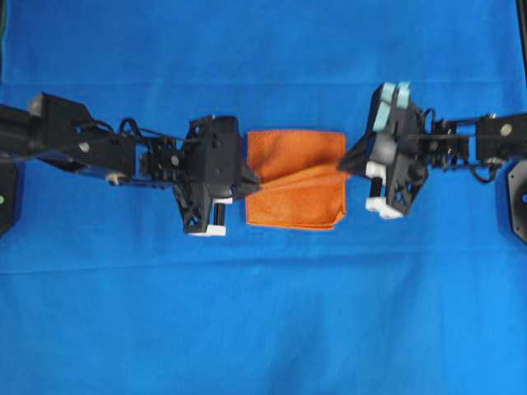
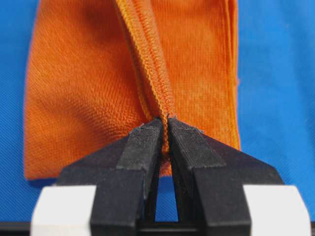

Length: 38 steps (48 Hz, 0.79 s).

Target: Fold the orange towel.

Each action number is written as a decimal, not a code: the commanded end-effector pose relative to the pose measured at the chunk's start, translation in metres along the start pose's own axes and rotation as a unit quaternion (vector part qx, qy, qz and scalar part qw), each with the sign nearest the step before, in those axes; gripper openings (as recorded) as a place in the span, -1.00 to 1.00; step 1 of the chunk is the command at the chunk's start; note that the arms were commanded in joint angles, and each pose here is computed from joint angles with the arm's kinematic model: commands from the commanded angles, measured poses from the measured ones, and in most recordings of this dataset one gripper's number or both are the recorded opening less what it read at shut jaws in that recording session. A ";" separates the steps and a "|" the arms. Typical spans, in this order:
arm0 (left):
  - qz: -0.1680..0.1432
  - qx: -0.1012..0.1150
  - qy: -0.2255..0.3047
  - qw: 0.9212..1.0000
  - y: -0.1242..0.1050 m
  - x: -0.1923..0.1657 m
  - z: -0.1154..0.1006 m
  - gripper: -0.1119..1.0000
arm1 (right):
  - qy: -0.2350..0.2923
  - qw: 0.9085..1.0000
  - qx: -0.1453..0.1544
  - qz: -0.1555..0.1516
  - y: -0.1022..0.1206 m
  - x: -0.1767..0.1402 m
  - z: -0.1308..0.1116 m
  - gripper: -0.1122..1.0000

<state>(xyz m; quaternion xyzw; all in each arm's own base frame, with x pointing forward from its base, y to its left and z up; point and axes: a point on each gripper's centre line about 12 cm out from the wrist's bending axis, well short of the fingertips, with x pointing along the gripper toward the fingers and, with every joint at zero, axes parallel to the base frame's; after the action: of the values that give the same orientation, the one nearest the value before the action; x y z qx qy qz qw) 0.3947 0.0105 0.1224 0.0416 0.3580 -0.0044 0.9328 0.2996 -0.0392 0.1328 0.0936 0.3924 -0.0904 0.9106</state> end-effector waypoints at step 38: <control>-0.013 -0.026 -0.012 1.000 -0.017 0.017 -0.007 -0.02 | 0.001 0.999 0.002 0.038 0.032 0.020 -0.002 0.38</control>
<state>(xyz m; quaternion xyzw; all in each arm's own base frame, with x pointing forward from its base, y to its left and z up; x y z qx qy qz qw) 0.3979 -0.0038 0.0932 0.0122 0.3627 -0.0066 0.9318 0.3133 -0.0105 0.1101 0.1094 0.4054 -0.0594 0.9056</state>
